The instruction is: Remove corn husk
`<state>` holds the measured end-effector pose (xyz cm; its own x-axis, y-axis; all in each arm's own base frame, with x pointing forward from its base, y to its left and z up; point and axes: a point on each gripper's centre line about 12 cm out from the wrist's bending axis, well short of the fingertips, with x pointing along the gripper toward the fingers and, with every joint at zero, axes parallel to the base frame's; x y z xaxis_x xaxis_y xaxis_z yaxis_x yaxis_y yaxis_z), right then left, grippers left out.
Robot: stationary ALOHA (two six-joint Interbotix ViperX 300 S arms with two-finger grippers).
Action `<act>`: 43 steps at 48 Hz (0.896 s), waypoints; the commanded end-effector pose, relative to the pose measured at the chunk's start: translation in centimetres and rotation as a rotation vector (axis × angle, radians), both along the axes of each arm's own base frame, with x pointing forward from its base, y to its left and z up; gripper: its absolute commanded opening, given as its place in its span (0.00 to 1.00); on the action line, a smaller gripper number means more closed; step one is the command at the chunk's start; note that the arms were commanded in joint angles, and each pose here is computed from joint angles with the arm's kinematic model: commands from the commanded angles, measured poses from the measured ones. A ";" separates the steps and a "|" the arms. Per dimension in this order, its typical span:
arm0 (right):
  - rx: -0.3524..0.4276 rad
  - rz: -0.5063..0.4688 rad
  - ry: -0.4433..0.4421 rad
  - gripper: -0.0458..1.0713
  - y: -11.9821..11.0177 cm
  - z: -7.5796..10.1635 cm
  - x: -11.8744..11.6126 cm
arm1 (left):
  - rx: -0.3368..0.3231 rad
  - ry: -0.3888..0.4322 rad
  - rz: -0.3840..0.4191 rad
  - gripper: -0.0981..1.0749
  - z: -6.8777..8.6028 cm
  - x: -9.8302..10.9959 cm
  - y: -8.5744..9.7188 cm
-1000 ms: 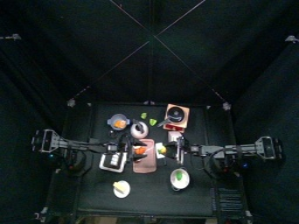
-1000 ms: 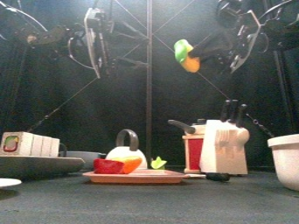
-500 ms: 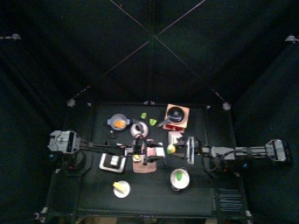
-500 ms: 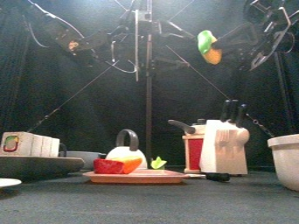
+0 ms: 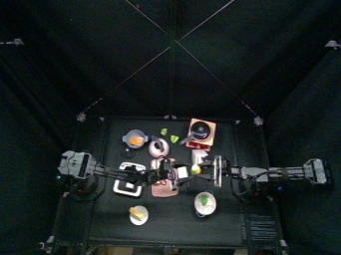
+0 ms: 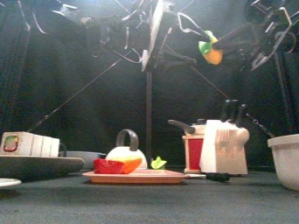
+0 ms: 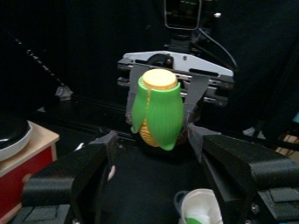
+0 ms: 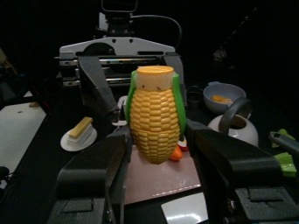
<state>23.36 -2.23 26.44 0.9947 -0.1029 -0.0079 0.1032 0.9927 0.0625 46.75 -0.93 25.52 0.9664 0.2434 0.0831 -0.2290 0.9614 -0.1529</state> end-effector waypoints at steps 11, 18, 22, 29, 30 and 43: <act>-0.006 -0.004 -0.022 0.49 -0.1 0.8 0.3 | 0.006 -0.069 0.040 0.92 2.7 1.3 -0.5; -0.006 -0.001 -0.021 0.49 -0.1 0.8 0.3 | 0.010 -0.066 0.041 0.91 2.4 1.8 -0.5; -0.008 -0.001 -0.021 0.49 -0.1 0.8 0.3 | 0.007 -0.071 0.046 0.91 2.4 1.8 -0.4; -0.008 -0.001 -0.019 0.49 -0.1 0.7 0.3 | 0.014 -0.098 0.064 0.90 2.6 1.6 -0.2; -0.008 -0.001 -0.021 0.49 -0.1 0.8 0.3 | 0.015 -0.101 0.065 0.90 2.6 1.6 -0.2; -0.009 -0.001 -0.021 0.49 -0.1 0.8 0.3 | 0.018 -0.102 0.069 0.88 2.5 1.6 -0.2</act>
